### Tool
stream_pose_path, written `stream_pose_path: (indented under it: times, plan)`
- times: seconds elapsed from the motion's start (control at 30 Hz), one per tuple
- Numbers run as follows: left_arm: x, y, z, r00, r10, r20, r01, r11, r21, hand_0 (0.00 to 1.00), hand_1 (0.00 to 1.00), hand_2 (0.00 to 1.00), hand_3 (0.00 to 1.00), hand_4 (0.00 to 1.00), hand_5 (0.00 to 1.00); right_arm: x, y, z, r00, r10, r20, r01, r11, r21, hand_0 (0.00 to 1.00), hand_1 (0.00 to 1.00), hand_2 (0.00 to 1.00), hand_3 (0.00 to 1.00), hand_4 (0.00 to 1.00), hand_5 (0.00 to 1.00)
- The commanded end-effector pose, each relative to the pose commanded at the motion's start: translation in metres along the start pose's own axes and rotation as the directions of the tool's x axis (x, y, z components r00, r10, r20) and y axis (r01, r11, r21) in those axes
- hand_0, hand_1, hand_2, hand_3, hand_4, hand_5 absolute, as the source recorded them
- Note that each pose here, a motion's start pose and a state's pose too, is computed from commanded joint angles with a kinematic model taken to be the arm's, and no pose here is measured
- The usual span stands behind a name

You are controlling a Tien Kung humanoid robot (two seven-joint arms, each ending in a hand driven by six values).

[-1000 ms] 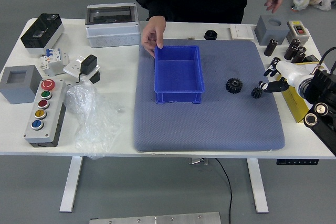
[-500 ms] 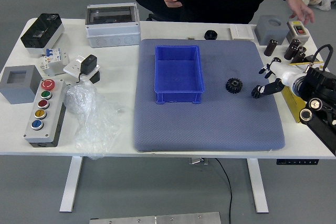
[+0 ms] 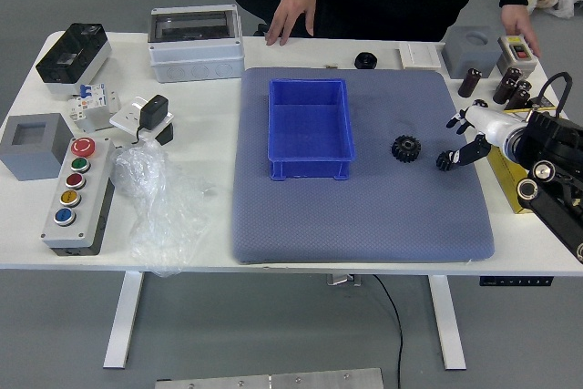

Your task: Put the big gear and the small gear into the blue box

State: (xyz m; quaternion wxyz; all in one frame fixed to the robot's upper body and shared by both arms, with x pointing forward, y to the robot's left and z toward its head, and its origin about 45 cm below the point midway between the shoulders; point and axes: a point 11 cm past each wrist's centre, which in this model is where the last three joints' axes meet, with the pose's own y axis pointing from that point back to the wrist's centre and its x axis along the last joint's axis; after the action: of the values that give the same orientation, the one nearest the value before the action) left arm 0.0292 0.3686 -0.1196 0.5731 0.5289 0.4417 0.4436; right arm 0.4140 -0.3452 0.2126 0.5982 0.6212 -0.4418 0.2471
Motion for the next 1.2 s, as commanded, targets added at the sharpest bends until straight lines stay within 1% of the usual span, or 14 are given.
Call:
stream_pose_path:
  times: [0.37, 0.4, 0.57, 0.6, 0.77, 0.8, 0.97, 1.0, 1.2]
  plan:
    - [-0.002, -0.001, 0.0, 1.0, -0.004, 0.001, 0.004, 1.0, -0.001, 0.888, 0.876, 0.871, 0.854, 0.67, 0.375, -0.003, -0.008, 0.005, 0.999, -0.034, 0.03, 0.034, 0.999, -0.009, 0.503, 0.473, 0.762, 0.804, 0.691, 0.154]
    - [-0.002, -0.001, 0.0, 1.0, -0.004, 0.001, 0.004, 1.0, -0.001, 0.888, 0.876, 0.871, 0.854, 0.67, 0.375, -0.004, -0.008, 0.006, 0.999, -0.037, 0.033, 0.037, 0.999, -0.009, 0.506, 0.508, 0.727, 0.757, 0.721, 0.16]
    - [-0.002, -0.001, 0.001, 1.0, -0.005, 0.0, 0.005, 1.0, -0.001, 0.888, 0.876, 0.871, 0.854, 0.67, 0.375, -0.007, -0.01, 0.006, 0.998, -0.048, 0.045, 0.049, 0.999, -0.01, 0.506, 0.508, 0.727, 0.757, 0.721, 0.16]
    - [-0.003, -0.001, 0.001, 1.0, -0.005, 0.0, 0.005, 1.0, -0.001, 0.888, 0.875, 0.871, 0.854, 0.671, 0.377, -0.007, -0.01, 0.006, 0.998, -0.049, 0.046, 0.05, 0.999, -0.011, 0.609, 0.589, 0.678, 0.663, 0.729, 0.15]
    - [-0.003, -0.001, 0.001, 1.0, -0.005, 0.0, 0.005, 1.0, -0.001, 0.888, 0.875, 0.871, 0.854, 0.671, 0.377, -0.007, -0.011, 0.006, 0.998, -0.05, 0.048, 0.051, 0.999, -0.012, 0.609, 0.589, 0.678, 0.663, 0.729, 0.15]
    - [-0.003, -0.001, 0.001, 1.0, -0.005, 0.0, 0.005, 1.0, -0.001, 0.888, 0.876, 0.871, 0.854, 0.672, 0.379, -0.006, -0.01, 0.006, 0.998, -0.049, 0.047, 0.05, 0.999, -0.012, 0.692, 0.666, 0.709, 0.665, 0.745, 0.158]
    - [-0.003, -0.001, 0.001, 1.0, -0.006, 0.0, 0.006, 1.0, -0.001, 0.888, 0.876, 0.871, 0.854, 0.672, 0.379, -0.004, -0.01, 0.006, 0.998, -0.046, 0.04, 0.047, 0.999, -0.014, 0.692, 0.666, 0.709, 0.665, 0.745, 0.158]
    - [-0.003, -0.001, 0.001, 1.0, -0.006, 0.0, 0.006, 1.0, -0.001, 0.888, 0.875, 0.87, 0.854, 0.672, 0.378, -0.004, -0.009, 0.006, 0.998, -0.046, 0.039, 0.046, 0.999, -0.014, 0.701, 0.69, 0.797, 0.785, 0.762, 0.157]
    - [-0.003, -0.001, 0.0, 1.0, -0.006, 0.0, 0.006, 1.0, -0.001, 0.888, 0.874, 0.871, 0.854, 0.672, 0.379, -0.004, -0.01, 0.006, 0.998, -0.045, 0.039, 0.045, 0.999, -0.014, 0.705, 0.698, 0.809, 0.794, 0.759, 0.151]
